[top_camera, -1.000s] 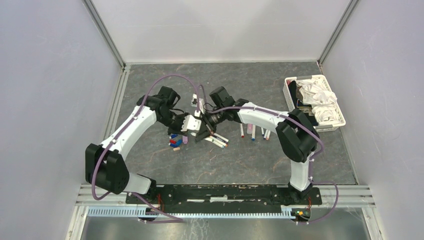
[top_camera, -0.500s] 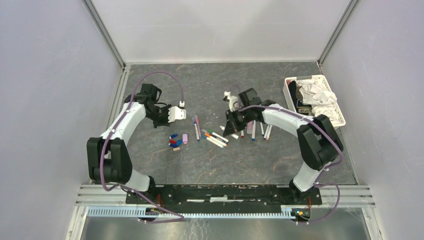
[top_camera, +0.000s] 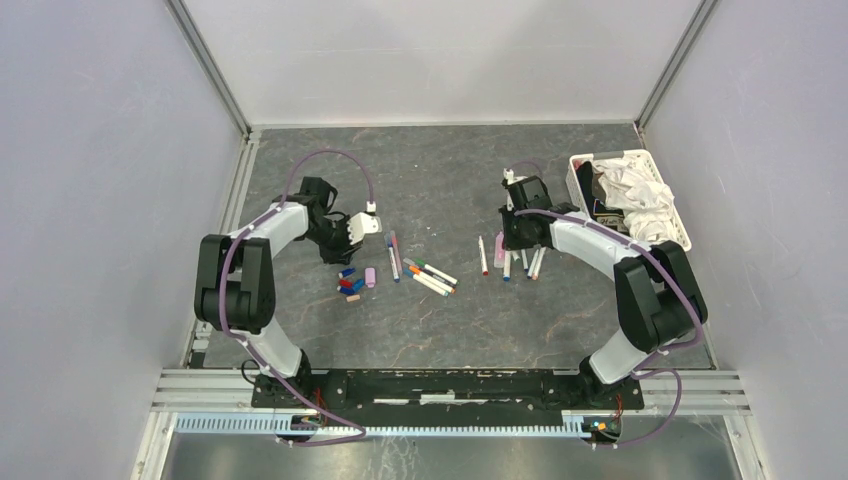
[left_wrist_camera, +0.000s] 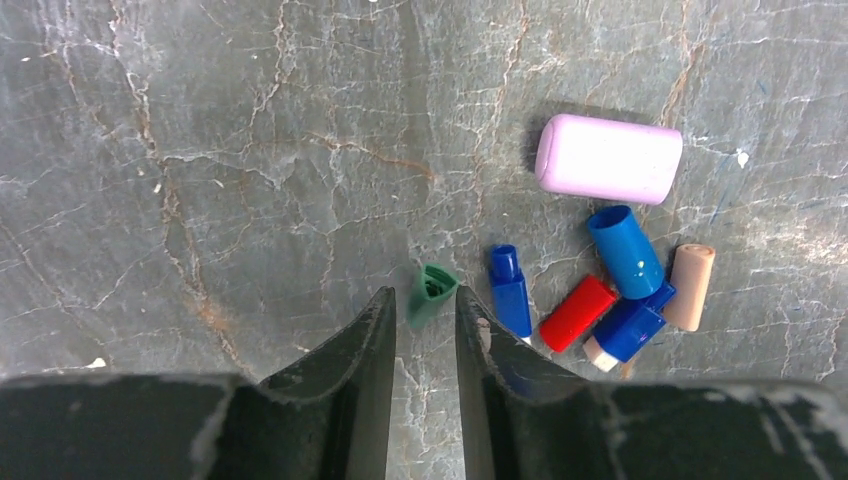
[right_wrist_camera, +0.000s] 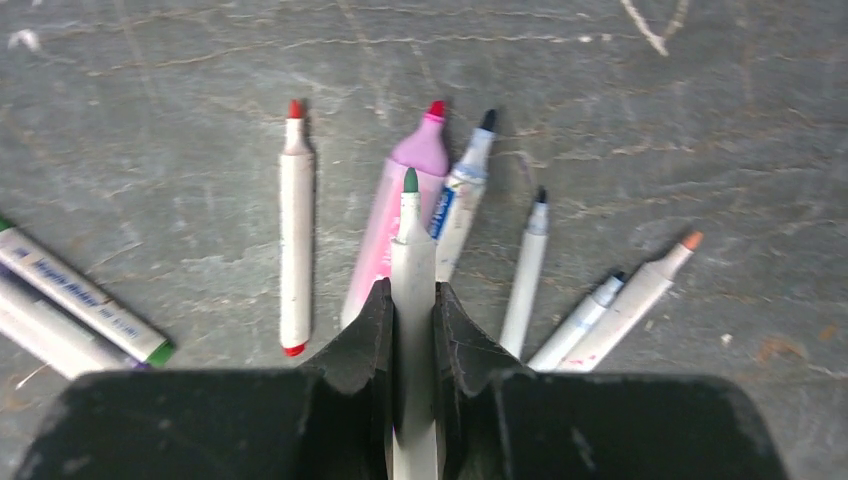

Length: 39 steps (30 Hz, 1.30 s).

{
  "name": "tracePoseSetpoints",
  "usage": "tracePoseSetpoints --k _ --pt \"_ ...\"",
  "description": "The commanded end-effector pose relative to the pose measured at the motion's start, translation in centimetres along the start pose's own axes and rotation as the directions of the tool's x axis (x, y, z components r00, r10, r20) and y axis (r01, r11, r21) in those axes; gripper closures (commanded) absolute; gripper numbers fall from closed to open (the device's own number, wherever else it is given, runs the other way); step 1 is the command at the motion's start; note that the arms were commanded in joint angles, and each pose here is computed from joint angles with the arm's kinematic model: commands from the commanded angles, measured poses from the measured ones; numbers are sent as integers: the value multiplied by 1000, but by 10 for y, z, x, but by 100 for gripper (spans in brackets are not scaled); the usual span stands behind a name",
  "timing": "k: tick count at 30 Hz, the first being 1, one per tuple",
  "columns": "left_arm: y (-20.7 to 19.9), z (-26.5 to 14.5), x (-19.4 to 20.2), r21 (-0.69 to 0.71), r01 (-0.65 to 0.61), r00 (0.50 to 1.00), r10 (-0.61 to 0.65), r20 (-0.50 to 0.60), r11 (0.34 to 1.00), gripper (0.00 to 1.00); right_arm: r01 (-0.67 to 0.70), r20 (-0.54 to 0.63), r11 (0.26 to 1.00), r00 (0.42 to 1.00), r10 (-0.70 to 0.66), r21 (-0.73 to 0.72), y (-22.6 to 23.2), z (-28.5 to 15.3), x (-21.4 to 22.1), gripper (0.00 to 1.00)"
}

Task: Open the pen caps

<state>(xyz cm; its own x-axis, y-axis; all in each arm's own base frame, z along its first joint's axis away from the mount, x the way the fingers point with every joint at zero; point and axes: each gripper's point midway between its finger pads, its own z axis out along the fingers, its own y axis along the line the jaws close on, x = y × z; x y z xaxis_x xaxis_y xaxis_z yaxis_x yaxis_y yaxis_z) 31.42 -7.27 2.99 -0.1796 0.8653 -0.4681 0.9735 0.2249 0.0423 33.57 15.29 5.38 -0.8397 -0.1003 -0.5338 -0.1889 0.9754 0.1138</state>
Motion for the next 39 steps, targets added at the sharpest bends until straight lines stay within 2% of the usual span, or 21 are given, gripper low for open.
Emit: tracePoseSetpoints --k 1,6,10,14,20,21,22,25,27,28,29,34,39 --pt "0 4 -8 -6 43 999 -42 33 999 65 -35 64 987 998 25 155 -26 -1 -11 100" --pt "-5 1 -15 32 58 997 -60 57 998 59 -23 53 984 998 14 175 -30 3 -7 95" --pt "-3 -14 -33 38 76 991 -80 104 996 54 -14 39 983 999 7 184 -33 6 -1 86" --pt "11 -42 -59 5 120 981 -120 153 993 50 -6 24 986 1000 3 165 -30 10 3 74" --pt "31 -96 -99 -69 179 960 -158 233 982 42 -12 48 990 999 5 141 -25 4 -5 69" --pt "34 -104 -103 -89 181 958 -155 240 979 28 -14 53 990 999 6 140 -24 2 -8 69" --pt "36 -112 -107 -108 185 957 -154 247 977 20 -16 59 990 998 8 138 -23 0 -10 69" --pt "42 -135 -118 -163 215 947 -165 275 963 17 -14 104 992 995 1 123 -16 -9 -20 67" --pt "46 -151 -126 -202 236 938 -168 303 951 13 18 129 996 991 -29 92 -2 -15 -26 66" --pt "47 -155 -128 -212 250 934 -177 310 945 2 46 136 996 989 -55 72 8 -17 -28 65" --pt "48 -162 -131 -228 255 931 -175 321 940 0 87 143 995 985 -92 42 23 -17 -28 65" --pt "46 -173 -136 -245 279 921 -187 341 928 0 327 165 939 937 -308 -104 104 -15 -18 64" --pt "38 -164 -131 -191 294 921 -224 318 937 0 470 163 864 880 -445 -178 156 -2 0 63"
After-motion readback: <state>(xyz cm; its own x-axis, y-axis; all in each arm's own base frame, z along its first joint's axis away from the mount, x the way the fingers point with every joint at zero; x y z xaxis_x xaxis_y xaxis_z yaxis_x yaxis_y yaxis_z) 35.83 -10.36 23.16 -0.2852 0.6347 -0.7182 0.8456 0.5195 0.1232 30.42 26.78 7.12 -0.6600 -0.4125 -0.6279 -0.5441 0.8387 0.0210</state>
